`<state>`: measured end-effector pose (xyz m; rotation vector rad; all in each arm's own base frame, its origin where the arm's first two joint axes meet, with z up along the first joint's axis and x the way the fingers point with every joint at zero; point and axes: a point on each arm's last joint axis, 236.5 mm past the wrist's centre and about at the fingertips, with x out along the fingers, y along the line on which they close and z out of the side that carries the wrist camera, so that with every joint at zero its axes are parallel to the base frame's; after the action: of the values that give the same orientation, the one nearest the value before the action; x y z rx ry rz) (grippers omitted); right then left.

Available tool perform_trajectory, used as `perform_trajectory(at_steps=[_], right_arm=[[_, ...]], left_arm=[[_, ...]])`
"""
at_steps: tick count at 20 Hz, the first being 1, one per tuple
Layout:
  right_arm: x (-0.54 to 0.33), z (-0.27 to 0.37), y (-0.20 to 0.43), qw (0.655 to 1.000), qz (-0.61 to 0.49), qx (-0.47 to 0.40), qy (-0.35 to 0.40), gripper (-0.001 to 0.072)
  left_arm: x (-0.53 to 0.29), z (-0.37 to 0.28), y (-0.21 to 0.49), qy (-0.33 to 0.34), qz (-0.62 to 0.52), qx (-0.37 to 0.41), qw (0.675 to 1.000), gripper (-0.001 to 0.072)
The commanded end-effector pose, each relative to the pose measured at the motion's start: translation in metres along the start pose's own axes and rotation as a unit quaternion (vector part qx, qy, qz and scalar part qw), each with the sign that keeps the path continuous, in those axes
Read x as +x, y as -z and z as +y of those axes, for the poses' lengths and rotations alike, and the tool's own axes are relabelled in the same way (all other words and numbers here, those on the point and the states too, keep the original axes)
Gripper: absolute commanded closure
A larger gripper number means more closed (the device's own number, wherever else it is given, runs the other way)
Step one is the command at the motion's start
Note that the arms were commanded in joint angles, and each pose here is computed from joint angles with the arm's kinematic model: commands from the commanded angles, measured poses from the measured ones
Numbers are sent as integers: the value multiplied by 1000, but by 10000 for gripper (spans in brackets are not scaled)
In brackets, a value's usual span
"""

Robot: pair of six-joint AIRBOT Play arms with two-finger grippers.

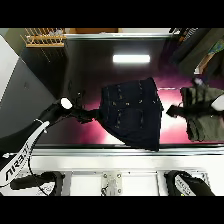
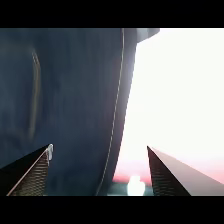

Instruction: Fold the clothes and pants, and hang the long-sleeved shirts on hangers.

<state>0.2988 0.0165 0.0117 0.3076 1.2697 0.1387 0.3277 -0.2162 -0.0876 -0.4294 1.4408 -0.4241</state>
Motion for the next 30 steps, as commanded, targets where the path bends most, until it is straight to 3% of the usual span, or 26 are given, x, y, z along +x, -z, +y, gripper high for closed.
perform_trajectory(at_steps=[1, 8, 12, 13, 14, 15, 16, 17, 23, 24, 25, 26, 27, 28, 30], right_arm=[[41, -12, 73, 996, 81, 49, 0, 65], [95, -6, 116, 985, 136, 101, -29, 65], [115, 8, 133, 981, 180, 71, -31, 66], [118, 12, 136, 980, 186, 60, -30, 68], [119, 15, 136, 981, 185, 52, -30, 142], [119, 17, 131, 983, 177, 40, -31, 347], [117, 19, 121, 985, 166, 26, -33, 580], [113, 21, 105, 988, 150, 10, -34, 693], [64, 48, -51, 998, -31, -31, -33, 696], [61, 51, -63, 998, -40, -29, -36, 692], [59, 53, -69, 998, -44, -26, -38, 616], [58, 53, -73, 998, -48, -29, -38, 334], [54, 51, -76, 998, -53, -28, -36, 67], [49, 47, -75, 998, -54, -25, -33, 48], [37, 28, -68, 999, -44, -14, -18, 50]], left_arm=[[12, -7, 0, 4, -2, 12, 1000, 31], [22, -24, 2, 4, -15, 39, 999, 31], [33, -21, 12, 0, 6, 27, 1000, 33], [33, -21, 13, 0, 9, 15, 1000, 139], [29, -20, 11, 2, 6, 11, 1000, 505], [22, -20, 7, 3, -1, 11, 1000, 686], [11, -20, 0, 8, -15, 9, 1000, 692], [-2, -22, -6, 13, -27, 9, 1000, 692], [-43, -48, 14, 33, -53, 60, 996, 692], [-37, -48, 24, 31, -45, 64, 996, 691], [-31, -45, 31, 28, -39, 64, 997, 691], [-27, -42, 35, 25, -36, 62, 997, 581], [-26, -39, 34, 23, -38, 58, 997, 251], [-30, -37, 30, 24, -43, 53, 997, 1], [-45, -31, 18, 27, -45, 38, 998, 31]])
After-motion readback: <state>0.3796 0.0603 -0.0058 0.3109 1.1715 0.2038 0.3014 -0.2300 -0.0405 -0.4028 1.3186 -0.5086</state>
